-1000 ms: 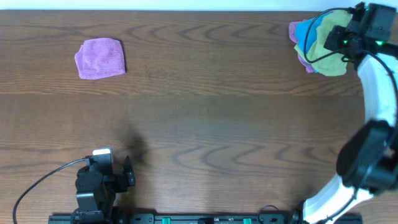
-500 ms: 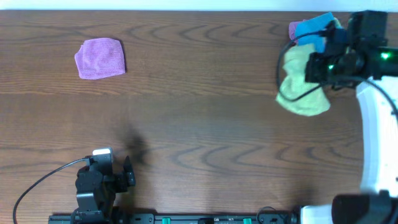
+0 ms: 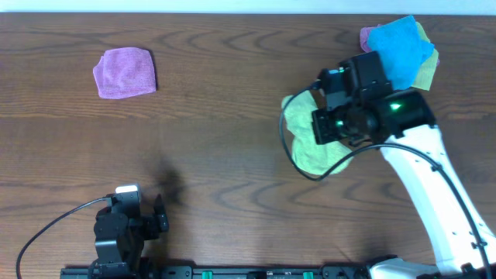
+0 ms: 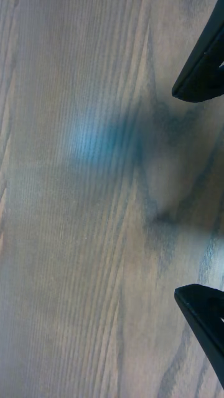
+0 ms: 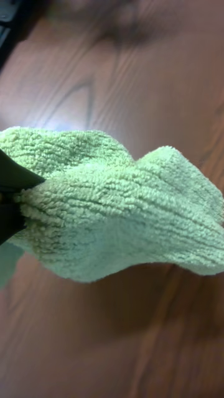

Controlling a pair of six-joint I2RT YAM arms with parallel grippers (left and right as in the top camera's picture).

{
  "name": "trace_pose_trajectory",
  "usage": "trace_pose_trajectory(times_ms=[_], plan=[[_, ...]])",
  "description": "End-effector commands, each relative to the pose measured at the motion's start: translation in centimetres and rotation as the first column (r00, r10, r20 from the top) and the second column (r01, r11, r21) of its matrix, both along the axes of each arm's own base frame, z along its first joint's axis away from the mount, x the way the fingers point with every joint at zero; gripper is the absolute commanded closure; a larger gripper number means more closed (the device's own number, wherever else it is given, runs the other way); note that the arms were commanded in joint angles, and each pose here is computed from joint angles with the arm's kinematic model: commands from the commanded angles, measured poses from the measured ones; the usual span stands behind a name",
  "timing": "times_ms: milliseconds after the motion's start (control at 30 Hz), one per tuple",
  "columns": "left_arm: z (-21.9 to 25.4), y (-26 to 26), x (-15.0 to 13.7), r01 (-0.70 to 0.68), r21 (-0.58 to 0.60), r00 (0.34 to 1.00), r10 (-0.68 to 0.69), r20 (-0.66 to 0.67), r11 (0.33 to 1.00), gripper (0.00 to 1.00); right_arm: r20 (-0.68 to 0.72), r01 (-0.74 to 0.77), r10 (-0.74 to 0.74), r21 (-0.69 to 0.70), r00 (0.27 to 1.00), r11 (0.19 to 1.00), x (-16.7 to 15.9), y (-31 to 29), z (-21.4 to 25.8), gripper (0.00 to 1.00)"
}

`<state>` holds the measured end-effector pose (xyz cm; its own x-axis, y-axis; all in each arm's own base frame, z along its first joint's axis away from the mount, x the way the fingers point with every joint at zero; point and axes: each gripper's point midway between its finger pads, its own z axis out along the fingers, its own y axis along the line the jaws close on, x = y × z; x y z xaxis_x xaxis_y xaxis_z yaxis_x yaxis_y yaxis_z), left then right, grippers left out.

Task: Fold the cloth
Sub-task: 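Lift the green cloth with the right gripper and carry it toward center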

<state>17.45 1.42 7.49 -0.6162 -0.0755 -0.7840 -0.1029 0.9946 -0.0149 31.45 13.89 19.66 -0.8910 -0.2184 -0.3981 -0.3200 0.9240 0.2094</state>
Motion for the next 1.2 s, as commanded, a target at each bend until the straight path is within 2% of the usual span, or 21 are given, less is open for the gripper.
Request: trace_pose_trajectory(times_ms=[0, 133, 200, 233, 267, 300, 333, 433, 500, 667, 867, 1000, 1167], plan=[[-2.2, 0.1, -0.8, -0.01, -0.003, 0.998, 0.01, -0.069, 1.0, 0.05, 0.007, 0.032, -0.032, 0.02, 0.999, 0.999, 0.8, 1.5, -0.5, 0.98], [-2.2, 0.1, -0.8, -0.01, -0.003, 0.998, 0.01, -0.069, 1.0, 0.05, -0.01, 0.013, -0.013, 0.034, 1.0, 0.999, 3.5, 4.0, -3.9, 0.98], [-2.2, 0.1, -0.8, -0.01, -0.003, 0.998, 0.01, -0.069, 1.0, 0.05, 0.022, 0.002, -0.005, 0.113, 1.0, 0.994, 6.2, 6.6, -5.2, 0.98], [-2.2, 0.1, -0.8, -0.01, -0.003, 0.998, 0.01, -0.069, 1.0, 0.05, 0.054, -0.042, 0.032, 0.191, 0.998, 0.981, 7.4, 8.6, -5.0, 0.76], [-2.2, 0.1, -0.8, -0.01, -0.003, 0.998, 0.01, -0.069, 1.0, 0.05, 0.102, -0.131, 0.106, 0.288, 0.989, 0.949, 8.5, 11.4, -4.1, 0.03], [-2.2, 0.1, -0.8, -0.01, -0.003, 0.998, 0.01, -0.069, 1.0, 0.05, 0.137, -0.216, 0.178, 0.356, 0.975, 0.909, 8.9, 13.6, -3.2, 0.01], [-2.2, 0.1, -0.8, -0.01, -0.003, 0.998, 0.01, -0.068, 1.0, 0.05, 0.141, -0.242, 0.203, 0.367, 0.969, 0.898, 9.1, 14.6, -2.6, 0.01], [-2.2, 0.1, -0.8, -0.01, -0.003, 0.998, 0.01, -0.069, 1.0, 0.05, 0.13, -0.159, 0.136, 0.188, 0.982, 0.969, 10.2, 13.6, -2.7, 0.01], [-2.2, 0.1, -0.8, -0.01, -0.003, 0.998, 0.01, -0.069, 1.0, 0.05, 0.153, -0.142, 0.126, 0.098, 0.98, 0.985, 10.2, 12.9, -2.0, 0.01], [-2.2, 0.1, -0.8, -0.01, -0.003, 0.998, 0.01, -0.069, 1.0, 0.05, 0.176, -0.159, 0.148, 0.054, 0.973, 0.986, 9.6, 12.2, -0.4, 0.01], [-2.2, 0.1, -0.8, -0.01, -0.003, 0.998, 0.01, -0.069, 1.0, 0.05, 0.094, -0.018, 0.025, -0.07, 0.995, 0.997, 9.5, 7.8, -2.9, 0.01], [-2.2, 0.1, -0.8, -0.01, -0.003, 0.998, 0.01, -0.069, 1.0, 0.05, 0.085, 0.082, -0.079, -0.032, 0.993, 0.996, 11.0, 5.5, -4.5, 0.01], [-2.2, 0.1, -0.8, -0.01, -0.003, 0.998, 0.01, -0.069, 1.0, 0.05, 0.034, 0.13, -0.135, 0.118, 0.99, 0.984, 12.3, 4.6, -7.4, 0.01]])
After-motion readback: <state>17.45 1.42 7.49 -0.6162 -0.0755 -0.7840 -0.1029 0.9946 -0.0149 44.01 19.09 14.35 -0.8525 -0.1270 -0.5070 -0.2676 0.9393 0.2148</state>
